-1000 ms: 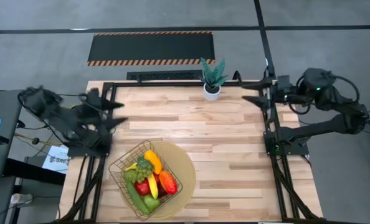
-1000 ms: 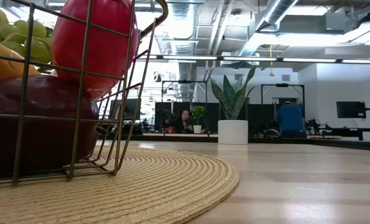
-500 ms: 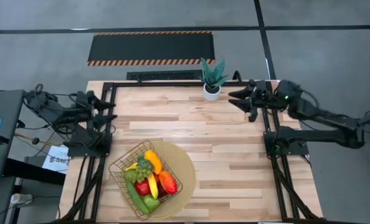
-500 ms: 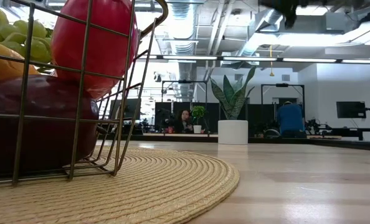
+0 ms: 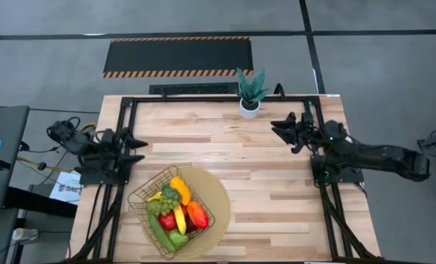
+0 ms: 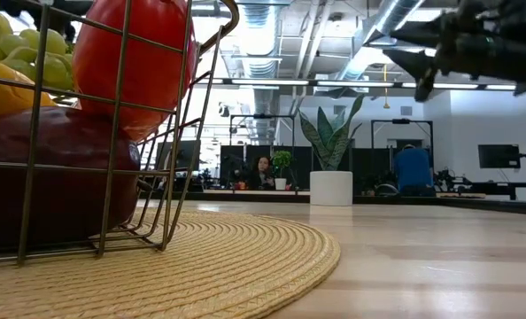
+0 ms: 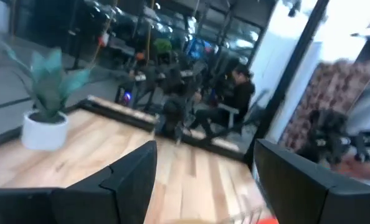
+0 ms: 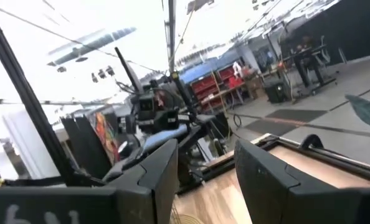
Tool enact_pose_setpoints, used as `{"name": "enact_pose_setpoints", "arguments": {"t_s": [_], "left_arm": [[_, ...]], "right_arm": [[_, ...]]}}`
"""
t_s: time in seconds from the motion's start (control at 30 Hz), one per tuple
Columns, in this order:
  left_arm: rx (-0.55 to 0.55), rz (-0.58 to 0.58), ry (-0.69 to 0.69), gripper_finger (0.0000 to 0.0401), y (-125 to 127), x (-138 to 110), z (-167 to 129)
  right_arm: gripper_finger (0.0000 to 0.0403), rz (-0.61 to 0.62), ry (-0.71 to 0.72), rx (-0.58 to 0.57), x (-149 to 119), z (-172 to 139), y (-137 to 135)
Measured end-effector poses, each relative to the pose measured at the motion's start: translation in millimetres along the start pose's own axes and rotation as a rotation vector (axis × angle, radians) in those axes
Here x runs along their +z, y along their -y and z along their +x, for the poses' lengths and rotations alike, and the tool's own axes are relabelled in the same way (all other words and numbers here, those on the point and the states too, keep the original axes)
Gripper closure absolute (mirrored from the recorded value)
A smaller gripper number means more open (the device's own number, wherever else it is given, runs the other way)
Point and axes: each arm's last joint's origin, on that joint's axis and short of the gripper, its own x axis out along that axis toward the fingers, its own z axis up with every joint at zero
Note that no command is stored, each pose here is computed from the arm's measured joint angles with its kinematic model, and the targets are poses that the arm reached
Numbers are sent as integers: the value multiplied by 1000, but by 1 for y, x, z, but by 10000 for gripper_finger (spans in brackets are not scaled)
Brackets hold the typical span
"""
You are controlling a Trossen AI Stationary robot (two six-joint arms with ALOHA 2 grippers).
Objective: Build produce basket
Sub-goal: Return to Home position
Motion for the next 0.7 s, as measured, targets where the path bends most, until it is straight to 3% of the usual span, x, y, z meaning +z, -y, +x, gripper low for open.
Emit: {"name": "enact_pose_setpoints", "arguments": {"t_s": [0.17,0.3,0.47,0.7], "left_arm": [[-46,14,-47,147,0,-14,4],[-88,14,-62,147,1,-18,5],[-80,45,-109,147,-1,-43,12],[-146,31,-109,147,-4,-78,21]], "right_arm": [[224,3,5,-19,-24,-21,11],[223,-32,-33,-31,-28,-21,12],[225,-103,-78,-21,-33,-21,11],[226,-99,-128,-35,-38,-21,12]]}}
